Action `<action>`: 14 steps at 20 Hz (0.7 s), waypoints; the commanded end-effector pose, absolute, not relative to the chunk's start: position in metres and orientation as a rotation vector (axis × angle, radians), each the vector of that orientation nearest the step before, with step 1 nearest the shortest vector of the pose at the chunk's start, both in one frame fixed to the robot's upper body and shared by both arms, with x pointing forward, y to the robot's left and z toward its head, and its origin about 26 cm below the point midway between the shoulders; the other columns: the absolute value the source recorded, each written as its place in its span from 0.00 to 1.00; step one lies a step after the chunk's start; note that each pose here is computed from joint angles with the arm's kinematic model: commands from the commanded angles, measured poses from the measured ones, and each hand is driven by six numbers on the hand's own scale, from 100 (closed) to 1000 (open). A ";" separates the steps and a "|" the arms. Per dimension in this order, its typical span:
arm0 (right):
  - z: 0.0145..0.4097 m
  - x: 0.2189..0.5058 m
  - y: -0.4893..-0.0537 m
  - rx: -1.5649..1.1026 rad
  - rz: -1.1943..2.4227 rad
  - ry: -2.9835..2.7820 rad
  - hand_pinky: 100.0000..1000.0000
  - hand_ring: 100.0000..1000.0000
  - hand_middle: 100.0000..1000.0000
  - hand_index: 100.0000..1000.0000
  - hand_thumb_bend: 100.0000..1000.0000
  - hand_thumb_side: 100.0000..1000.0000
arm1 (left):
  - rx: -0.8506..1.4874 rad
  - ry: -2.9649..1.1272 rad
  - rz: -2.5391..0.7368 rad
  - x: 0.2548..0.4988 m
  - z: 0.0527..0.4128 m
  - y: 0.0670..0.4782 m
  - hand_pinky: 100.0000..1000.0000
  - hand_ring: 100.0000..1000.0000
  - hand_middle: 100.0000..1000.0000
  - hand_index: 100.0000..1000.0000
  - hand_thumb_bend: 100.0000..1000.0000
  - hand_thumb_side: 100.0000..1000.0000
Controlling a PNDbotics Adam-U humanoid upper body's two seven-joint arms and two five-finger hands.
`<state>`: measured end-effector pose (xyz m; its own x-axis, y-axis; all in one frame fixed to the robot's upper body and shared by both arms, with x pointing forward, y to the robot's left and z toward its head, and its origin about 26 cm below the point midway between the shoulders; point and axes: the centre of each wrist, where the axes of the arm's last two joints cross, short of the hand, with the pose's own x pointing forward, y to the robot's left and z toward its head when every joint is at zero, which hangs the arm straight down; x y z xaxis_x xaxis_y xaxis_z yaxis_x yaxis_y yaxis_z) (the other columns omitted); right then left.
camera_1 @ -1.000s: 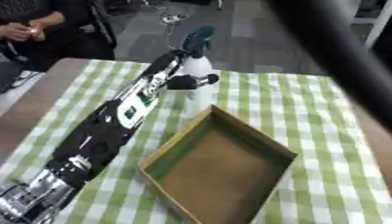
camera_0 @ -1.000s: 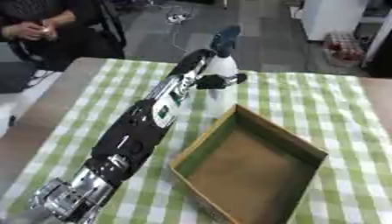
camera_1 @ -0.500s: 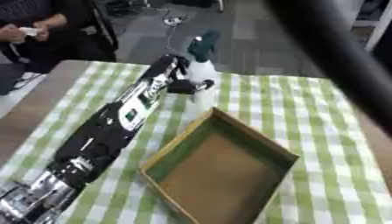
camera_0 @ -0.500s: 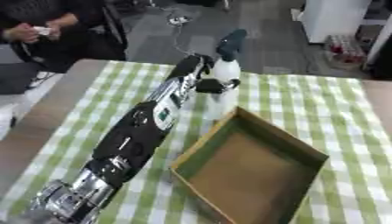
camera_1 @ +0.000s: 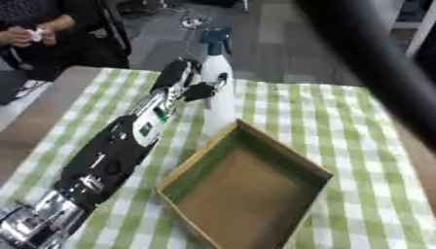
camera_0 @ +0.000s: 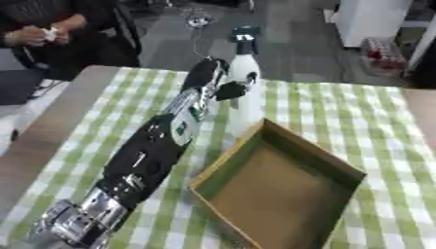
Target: Pick up objects on the table and place them in the box.
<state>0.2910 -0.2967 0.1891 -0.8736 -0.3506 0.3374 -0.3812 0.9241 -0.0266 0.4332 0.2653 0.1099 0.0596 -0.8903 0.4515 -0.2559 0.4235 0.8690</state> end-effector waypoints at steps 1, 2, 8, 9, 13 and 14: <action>0.198 0.291 -0.296 0.547 0.150 -2.779 0.31 0.43 0.45 0.71 0.13 0.98 | 1.138 -1.544 -0.639 0.433 0.128 0.274 0.00 0.00 0.00 0.19 0.00 0.71; 0.198 0.291 -0.296 0.547 0.150 -2.780 0.31 0.43 0.45 0.71 0.13 0.98 | 1.153 -1.560 -0.645 0.432 0.131 0.276 0.00 0.00 0.00 0.19 0.00 0.71; 0.198 0.290 -0.298 0.536 0.155 -2.778 0.30 0.43 0.45 0.71 0.13 0.99 | 1.229 -1.704 -0.719 0.417 0.166 0.281 0.00 0.00 0.00 0.13 0.00 0.70; 0.197 0.290 -0.298 0.534 0.156 -2.778 0.30 0.43 0.45 0.71 0.13 0.99 | 1.233 -1.723 -0.732 0.414 0.171 0.280 0.00 0.00 0.00 0.12 0.00 0.70; 0.197 0.289 -0.299 0.526 0.159 -2.778 0.30 0.43 0.45 0.71 0.13 0.99 | 1.218 -1.800 -0.810 0.399 0.194 0.274 0.00 0.00 0.00 0.12 0.00 0.70; 0.197 0.289 -0.299 0.524 0.159 -2.779 0.30 0.43 0.45 0.71 0.13 0.98 | 1.201 -1.821 -0.832 0.394 0.199 0.272 0.00 0.00 0.00 0.12 0.00 0.70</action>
<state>0.2909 -0.2970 0.1891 -0.8757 -0.3487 0.3340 -0.3777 0.9256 -0.0240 0.3994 0.2707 0.1778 -0.2067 -0.9337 0.2924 -0.3916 0.3529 0.8498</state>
